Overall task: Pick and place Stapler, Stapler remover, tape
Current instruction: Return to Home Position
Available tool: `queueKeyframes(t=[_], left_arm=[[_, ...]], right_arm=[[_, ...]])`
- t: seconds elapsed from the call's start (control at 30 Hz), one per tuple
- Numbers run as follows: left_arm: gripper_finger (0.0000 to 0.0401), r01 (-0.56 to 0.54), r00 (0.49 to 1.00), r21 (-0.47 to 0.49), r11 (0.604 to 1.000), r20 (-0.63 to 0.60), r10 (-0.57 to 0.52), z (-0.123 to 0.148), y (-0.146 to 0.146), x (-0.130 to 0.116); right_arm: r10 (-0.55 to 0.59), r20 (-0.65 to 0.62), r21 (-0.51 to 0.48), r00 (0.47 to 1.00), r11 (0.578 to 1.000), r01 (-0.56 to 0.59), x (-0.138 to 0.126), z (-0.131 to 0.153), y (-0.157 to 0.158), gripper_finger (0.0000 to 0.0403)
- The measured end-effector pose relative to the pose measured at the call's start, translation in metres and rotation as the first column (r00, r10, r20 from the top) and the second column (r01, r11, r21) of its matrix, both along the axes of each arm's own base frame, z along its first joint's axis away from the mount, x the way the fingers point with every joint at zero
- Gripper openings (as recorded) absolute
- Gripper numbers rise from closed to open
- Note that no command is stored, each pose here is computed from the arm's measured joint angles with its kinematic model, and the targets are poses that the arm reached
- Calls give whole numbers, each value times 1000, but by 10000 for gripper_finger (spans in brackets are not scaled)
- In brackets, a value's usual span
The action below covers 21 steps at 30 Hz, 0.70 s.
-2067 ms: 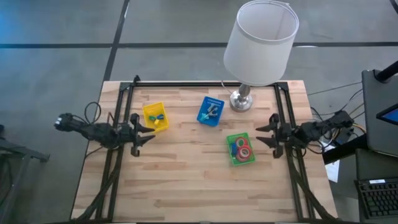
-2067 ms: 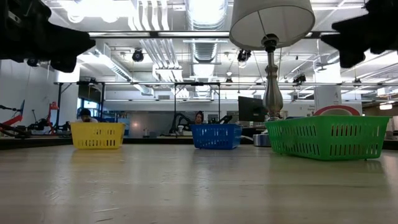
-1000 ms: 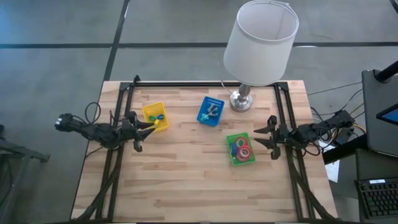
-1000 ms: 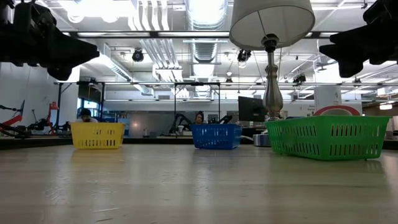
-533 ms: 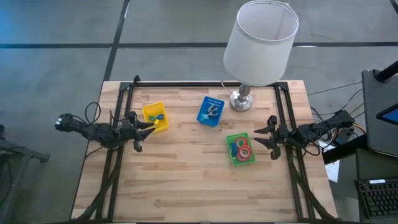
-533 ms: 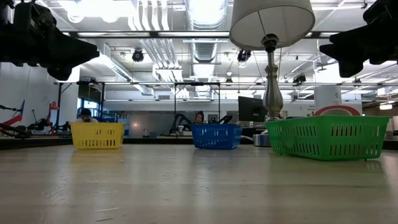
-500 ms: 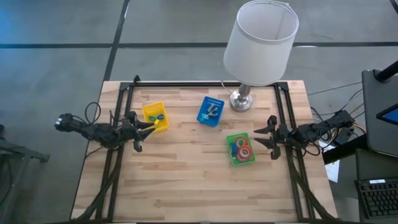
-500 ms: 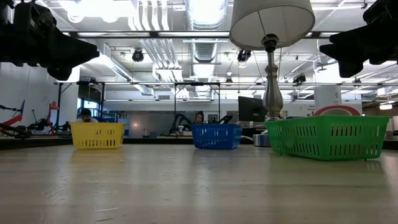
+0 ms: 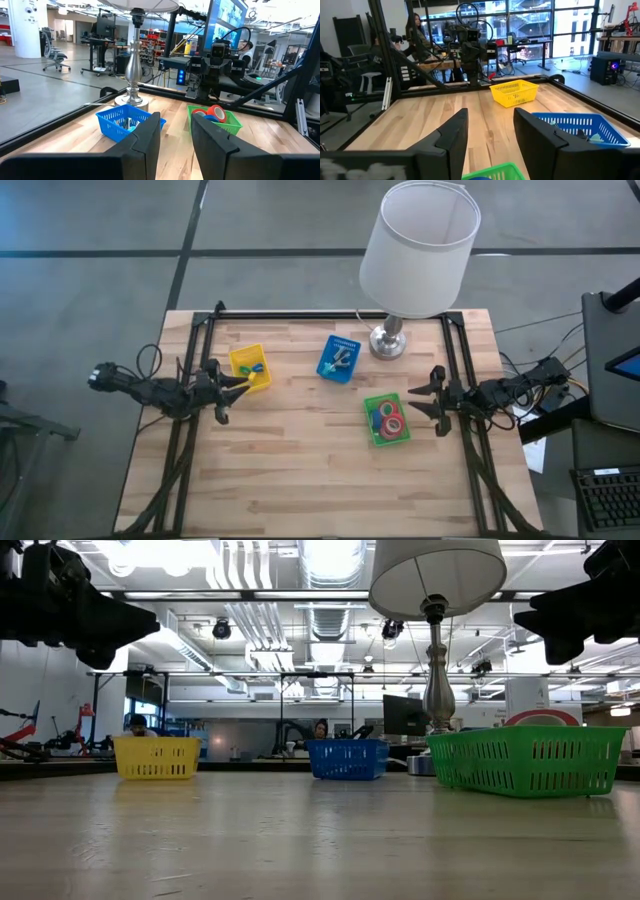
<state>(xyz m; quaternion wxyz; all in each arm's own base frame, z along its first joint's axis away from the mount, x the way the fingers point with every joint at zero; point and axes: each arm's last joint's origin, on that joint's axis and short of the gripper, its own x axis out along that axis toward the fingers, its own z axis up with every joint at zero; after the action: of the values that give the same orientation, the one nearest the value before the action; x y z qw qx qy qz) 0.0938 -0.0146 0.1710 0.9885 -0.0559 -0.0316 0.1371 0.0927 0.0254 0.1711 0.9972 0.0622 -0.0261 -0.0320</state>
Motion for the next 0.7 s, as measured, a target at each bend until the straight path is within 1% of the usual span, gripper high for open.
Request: queueKeyframes(t=[0.37, 0.7], left_arm=[[113, 0, 1000, 0, 1000, 0, 0, 0, 0, 0], [113, 0, 1000, 0, 1000, -1, 0, 0, 0, 0]], right_arm=[[0, 0, -5, 1000, 1000, 0, 0, 0, 0, 143], [-1, 0, 0, 1000, 1000, 1, 0, 0, 0, 154]])
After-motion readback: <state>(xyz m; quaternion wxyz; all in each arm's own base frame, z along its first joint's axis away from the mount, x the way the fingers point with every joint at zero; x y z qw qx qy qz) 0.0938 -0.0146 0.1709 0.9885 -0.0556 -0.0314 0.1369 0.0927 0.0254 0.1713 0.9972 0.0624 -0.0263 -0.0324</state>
